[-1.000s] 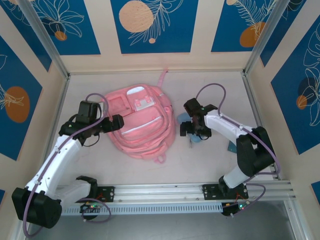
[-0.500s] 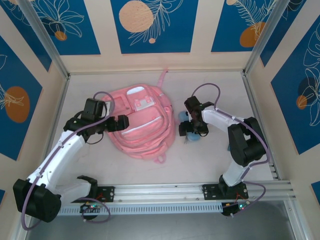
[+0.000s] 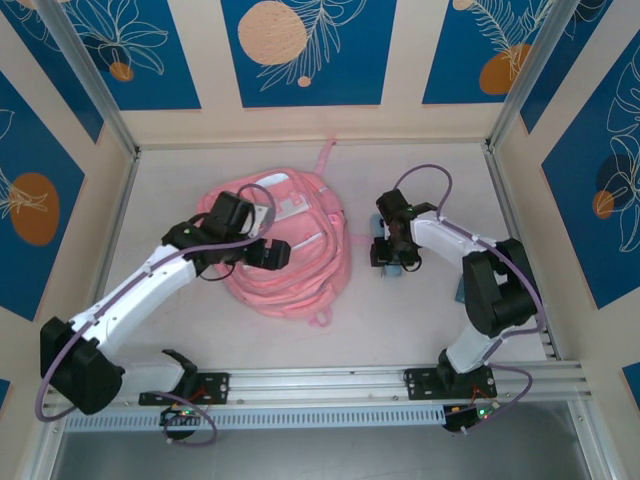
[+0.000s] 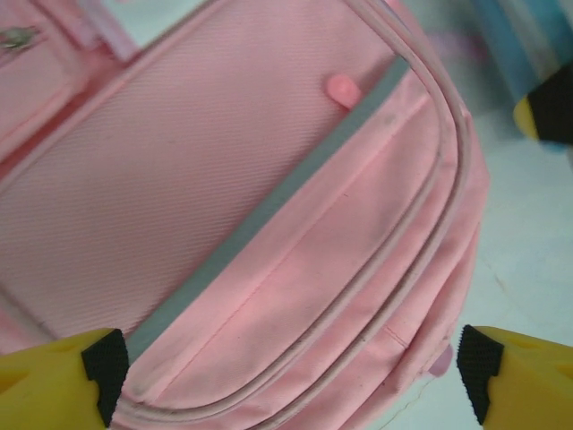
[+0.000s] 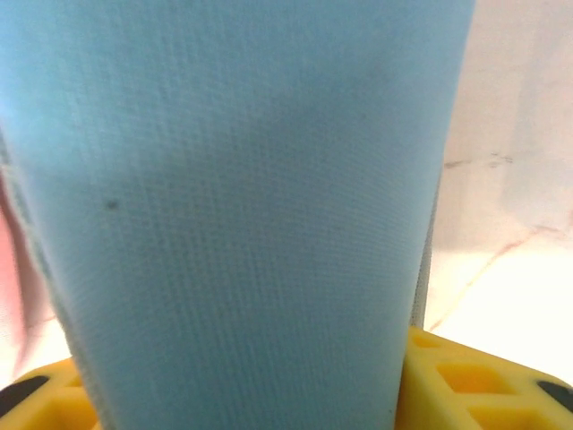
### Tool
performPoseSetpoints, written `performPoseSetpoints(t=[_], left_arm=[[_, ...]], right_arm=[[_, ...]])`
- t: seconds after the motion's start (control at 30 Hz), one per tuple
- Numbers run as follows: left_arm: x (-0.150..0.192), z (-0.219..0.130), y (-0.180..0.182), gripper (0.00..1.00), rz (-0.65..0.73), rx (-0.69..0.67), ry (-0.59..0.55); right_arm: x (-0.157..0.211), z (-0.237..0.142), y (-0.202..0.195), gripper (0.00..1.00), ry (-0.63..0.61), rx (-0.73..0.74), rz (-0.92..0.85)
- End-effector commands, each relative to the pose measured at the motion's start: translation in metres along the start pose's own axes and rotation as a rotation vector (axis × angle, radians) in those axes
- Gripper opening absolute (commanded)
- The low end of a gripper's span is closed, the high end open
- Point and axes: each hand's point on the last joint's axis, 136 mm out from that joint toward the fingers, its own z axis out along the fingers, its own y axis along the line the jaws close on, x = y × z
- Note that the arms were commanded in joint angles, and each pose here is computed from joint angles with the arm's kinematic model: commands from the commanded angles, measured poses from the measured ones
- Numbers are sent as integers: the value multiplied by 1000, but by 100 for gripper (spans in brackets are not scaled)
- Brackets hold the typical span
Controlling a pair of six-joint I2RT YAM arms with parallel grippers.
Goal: Pack the student bag
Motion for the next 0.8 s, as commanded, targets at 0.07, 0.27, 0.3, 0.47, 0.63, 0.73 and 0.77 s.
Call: performPoseSetpoints(t=[0.07, 0.27, 0.3, 0.47, 0.63, 0.73, 0.77], left_arm=[[-1, 13, -14, 84, 219, -65, 67], [9, 43, -25, 68, 364, -103, 177], [10, 47, -25, 67, 376, -115, 191], [11, 64, -15, 58, 414, -200, 252], [15, 75, -14, 58, 432, -202, 300], [20, 80, -14, 64, 437, -191, 334], [23, 81, -16, 66, 441, -180, 348]], right_arm=[[-7, -28, -11, 46, -108, -4, 94], [-5, -49, -16, 43, -173, -31, 130], [-5, -52, -17, 43, -181, -36, 135], [-4, -63, -15, 42, -211, -77, 154], [-3, -66, -13, 42, -219, -104, 164], [-3, -67, -12, 42, -223, -111, 166], [-3, -67, -13, 42, -222, -110, 167]])
